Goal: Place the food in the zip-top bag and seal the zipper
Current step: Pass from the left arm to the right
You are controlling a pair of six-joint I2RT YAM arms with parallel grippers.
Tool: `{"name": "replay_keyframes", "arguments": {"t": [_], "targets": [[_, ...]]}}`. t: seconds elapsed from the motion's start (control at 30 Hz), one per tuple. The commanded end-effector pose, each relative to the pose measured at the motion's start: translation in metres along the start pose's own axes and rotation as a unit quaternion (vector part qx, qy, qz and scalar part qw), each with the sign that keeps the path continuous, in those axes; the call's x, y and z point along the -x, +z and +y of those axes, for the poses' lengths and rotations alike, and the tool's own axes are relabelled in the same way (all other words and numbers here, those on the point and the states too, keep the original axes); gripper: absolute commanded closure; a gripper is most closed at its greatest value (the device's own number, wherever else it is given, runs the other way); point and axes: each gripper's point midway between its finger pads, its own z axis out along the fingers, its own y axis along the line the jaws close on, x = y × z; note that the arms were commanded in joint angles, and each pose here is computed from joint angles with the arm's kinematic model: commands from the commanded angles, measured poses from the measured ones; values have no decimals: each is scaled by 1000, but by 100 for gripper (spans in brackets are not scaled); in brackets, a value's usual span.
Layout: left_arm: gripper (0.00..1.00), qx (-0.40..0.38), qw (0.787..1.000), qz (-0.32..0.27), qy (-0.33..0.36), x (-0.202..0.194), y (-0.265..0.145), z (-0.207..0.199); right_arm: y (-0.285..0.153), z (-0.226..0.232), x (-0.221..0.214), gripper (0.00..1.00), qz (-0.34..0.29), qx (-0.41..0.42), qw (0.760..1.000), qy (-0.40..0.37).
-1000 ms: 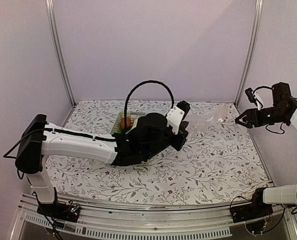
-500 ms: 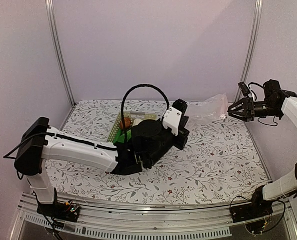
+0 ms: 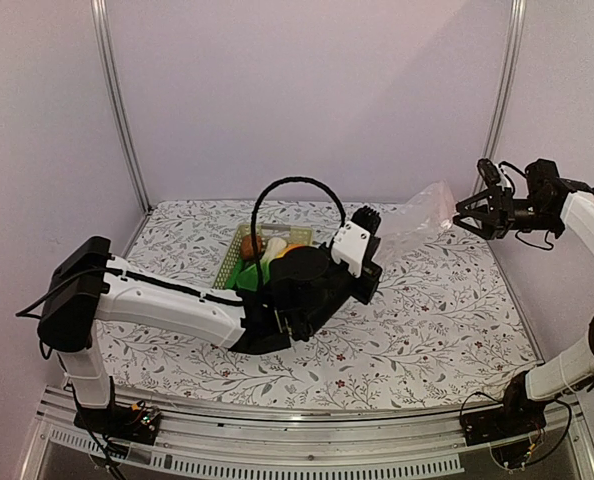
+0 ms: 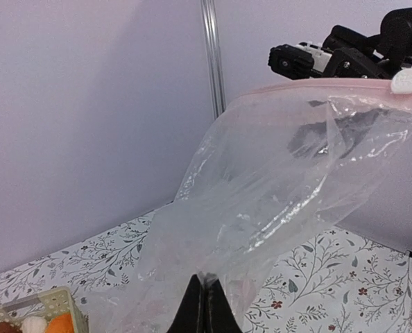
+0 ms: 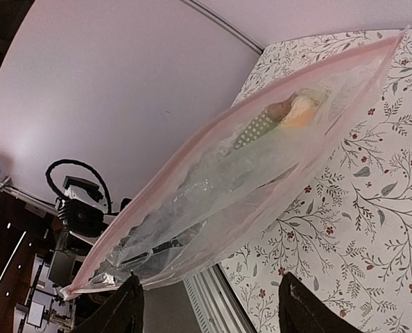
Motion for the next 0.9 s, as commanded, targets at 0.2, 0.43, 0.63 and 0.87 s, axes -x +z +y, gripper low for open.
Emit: {"name": "replay_keyframes", "arguments": {"t": [0.2, 0.43, 0.63, 0.87], "targets": [[100, 5, 999, -33, -13, 16, -4, -1, -6, 10, 5, 36, -16, 6, 1000, 26], [100, -2, 999, -47, -11, 23, -8, -9, -3, -12, 5, 40, -15, -16, 998, 58], [100, -22, 998, -52, 5, 22, -8, -27, -1, -15, 7, 46, -12, -3, 997, 71], [100, -35, 998, -34, 26, 7, -1, -41, -1, -13, 9, 71, -14, -3, 998, 63]]}}
